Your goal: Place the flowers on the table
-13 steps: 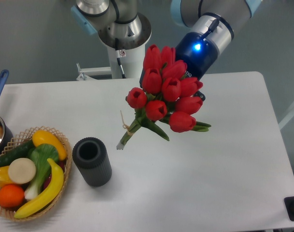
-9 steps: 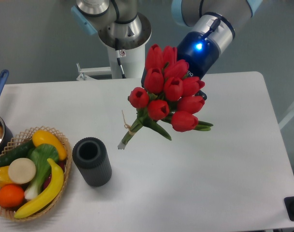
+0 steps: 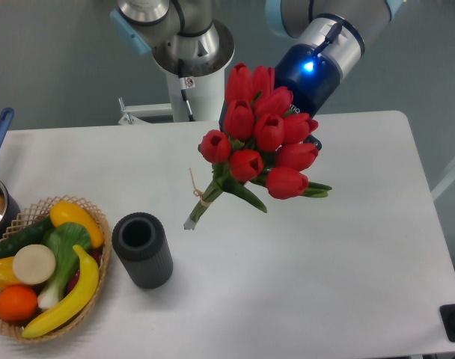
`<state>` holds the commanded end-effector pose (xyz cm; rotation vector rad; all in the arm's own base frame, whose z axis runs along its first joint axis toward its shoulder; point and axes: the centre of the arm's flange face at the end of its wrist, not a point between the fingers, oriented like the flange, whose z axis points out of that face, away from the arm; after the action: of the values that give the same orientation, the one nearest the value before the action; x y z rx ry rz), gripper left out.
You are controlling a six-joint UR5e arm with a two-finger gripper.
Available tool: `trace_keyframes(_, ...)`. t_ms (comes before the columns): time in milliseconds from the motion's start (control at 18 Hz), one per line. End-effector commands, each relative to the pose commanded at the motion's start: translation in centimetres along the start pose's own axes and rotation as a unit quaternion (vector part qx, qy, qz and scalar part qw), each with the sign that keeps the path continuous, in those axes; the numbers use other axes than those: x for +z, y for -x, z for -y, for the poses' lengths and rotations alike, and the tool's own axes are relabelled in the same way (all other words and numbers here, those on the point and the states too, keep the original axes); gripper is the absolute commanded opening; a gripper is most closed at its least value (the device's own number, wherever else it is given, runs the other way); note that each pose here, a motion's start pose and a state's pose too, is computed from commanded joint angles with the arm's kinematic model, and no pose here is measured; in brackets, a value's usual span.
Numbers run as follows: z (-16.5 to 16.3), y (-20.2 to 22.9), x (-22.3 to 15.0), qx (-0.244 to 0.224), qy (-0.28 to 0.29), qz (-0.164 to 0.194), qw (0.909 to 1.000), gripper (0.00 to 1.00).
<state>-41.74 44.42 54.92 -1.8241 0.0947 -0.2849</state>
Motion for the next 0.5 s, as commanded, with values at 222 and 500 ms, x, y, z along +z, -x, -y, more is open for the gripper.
trace_keyframes(222,-0.2,0.2,-0.2,0.001,0.021,0.023,0.9995,0.41)
trace_keyframes(500,-1.3,0.3,-0.8,0.001,0.091,0.094,0.9914,0.41)
